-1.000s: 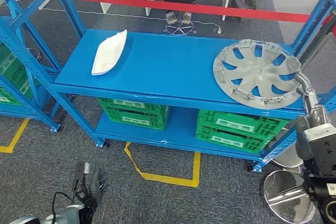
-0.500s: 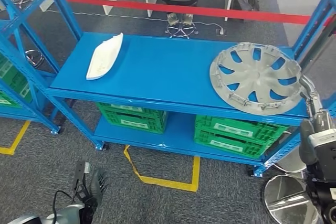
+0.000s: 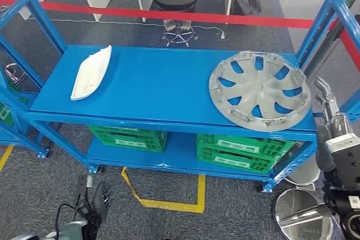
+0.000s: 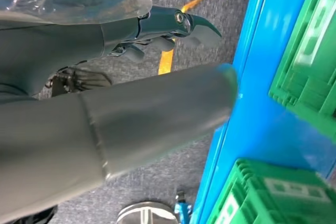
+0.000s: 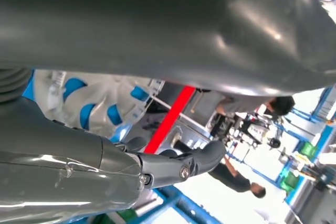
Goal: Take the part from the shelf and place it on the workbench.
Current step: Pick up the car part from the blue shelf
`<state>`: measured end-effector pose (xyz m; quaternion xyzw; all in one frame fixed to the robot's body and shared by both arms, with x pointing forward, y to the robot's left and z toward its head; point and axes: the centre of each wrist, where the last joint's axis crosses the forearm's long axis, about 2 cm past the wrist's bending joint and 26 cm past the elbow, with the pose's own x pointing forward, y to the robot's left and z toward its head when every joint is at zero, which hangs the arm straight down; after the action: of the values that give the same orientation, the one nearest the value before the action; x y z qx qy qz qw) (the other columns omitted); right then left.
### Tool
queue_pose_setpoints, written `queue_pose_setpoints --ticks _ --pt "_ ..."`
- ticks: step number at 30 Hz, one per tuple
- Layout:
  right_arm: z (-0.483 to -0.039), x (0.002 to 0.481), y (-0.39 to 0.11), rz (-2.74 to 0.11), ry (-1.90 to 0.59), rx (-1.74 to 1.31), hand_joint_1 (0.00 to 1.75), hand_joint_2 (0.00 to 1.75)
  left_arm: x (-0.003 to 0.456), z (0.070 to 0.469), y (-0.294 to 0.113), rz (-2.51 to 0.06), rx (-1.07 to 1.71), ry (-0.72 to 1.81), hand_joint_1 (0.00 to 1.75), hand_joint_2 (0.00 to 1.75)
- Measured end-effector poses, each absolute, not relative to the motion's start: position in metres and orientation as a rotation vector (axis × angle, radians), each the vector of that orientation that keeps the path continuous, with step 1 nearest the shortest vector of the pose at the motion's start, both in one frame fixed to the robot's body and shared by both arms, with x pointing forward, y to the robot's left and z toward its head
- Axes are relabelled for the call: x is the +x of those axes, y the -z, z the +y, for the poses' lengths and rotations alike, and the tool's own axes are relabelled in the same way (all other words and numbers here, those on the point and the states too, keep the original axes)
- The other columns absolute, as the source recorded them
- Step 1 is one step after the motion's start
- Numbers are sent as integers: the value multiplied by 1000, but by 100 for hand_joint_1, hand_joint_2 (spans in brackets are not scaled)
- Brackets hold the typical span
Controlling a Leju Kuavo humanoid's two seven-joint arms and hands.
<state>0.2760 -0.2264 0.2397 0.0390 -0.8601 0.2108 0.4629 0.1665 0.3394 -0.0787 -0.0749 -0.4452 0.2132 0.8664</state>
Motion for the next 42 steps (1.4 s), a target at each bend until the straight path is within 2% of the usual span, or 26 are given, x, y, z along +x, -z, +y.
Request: queue_pose_setpoints --ticks 24,34,39,42 --pt "-226 273 -229 -2043 -525 134 0 0 166 337 79 -930 -147 -439 0 0" --pt "-225 280 -217 -1850 -563 232 0 0 167 337 79 -933 -144 -438 0 0" --pt "-222 290 -205 -1667 -622 240 0 0 167 337 79 -934 -143 -443 0 0" --pt "-222 297 -198 -1583 -669 208 0 131 166 337 79 -935 -142 -449 0 0"
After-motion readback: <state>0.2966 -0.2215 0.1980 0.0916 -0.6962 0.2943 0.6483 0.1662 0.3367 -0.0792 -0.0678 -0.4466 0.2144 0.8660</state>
